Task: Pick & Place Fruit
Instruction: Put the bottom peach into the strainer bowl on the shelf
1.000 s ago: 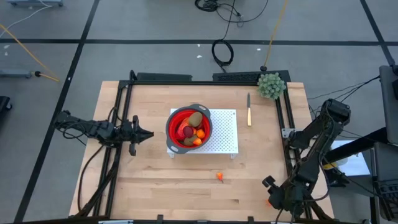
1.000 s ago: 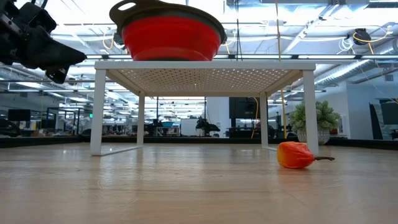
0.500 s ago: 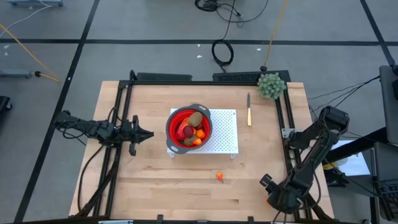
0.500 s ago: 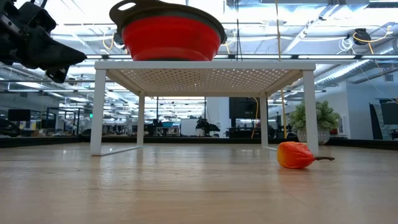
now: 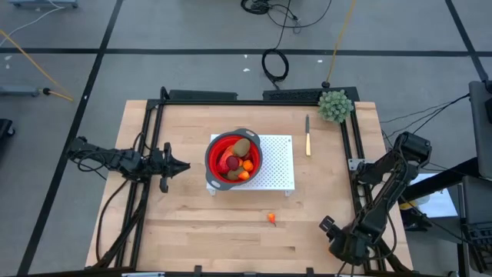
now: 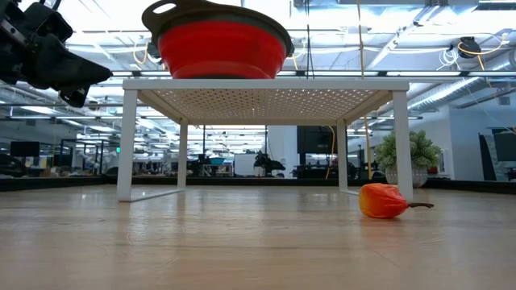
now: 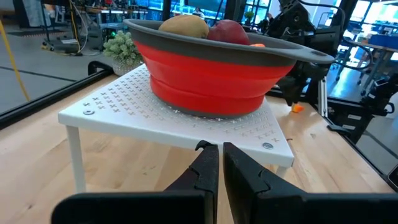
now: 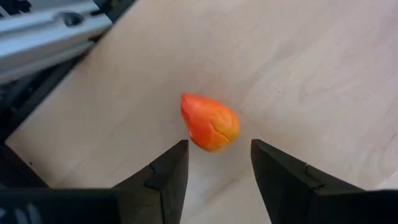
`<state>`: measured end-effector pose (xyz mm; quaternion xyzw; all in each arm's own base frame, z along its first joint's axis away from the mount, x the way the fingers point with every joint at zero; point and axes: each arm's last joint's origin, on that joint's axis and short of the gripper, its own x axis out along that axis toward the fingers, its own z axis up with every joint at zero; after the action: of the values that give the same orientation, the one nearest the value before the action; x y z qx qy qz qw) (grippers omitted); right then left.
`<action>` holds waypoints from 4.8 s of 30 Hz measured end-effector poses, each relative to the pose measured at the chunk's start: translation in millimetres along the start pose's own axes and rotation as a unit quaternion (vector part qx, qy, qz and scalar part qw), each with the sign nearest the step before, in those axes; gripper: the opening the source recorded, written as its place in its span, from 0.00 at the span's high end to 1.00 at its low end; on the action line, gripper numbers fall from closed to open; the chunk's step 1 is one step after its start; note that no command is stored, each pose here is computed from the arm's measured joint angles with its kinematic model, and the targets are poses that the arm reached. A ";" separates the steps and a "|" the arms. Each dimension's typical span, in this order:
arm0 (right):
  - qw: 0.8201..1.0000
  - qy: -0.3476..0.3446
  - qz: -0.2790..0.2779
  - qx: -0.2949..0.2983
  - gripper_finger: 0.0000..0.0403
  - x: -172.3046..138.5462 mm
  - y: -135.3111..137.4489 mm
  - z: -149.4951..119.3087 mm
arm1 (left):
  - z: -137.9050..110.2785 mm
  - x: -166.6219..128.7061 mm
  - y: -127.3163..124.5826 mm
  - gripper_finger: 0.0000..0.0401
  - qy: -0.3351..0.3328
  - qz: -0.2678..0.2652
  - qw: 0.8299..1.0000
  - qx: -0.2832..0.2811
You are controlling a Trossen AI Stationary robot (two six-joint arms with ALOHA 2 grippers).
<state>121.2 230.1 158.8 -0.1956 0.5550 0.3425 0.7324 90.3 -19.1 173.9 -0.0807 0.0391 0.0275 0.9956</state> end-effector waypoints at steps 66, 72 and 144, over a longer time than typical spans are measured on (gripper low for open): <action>0.923 -0.358 -0.138 0.005 0.76 -28.8 -83.3 62.0 | 2.7 0.0 -0.9 0.95 -0.013 -0.009 0.999 -0.032; 0.880 -0.447 -0.162 0.001 0.76 -46.0 -104.4 74.1 | 9.3 -0.4 -2.6 0.95 -0.044 -0.026 0.998 -0.043; 0.738 -0.602 -0.306 -0.007 0.76 -98.9 -173.6 75.9 | 157.1 221.9 -212.7 0.86 0.097 -0.007 0.893 0.440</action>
<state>282.8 132.9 259.6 -0.1134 -0.0937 0.1501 0.9777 335.8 -192.4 343.9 0.3634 0.1430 -0.0075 0.9206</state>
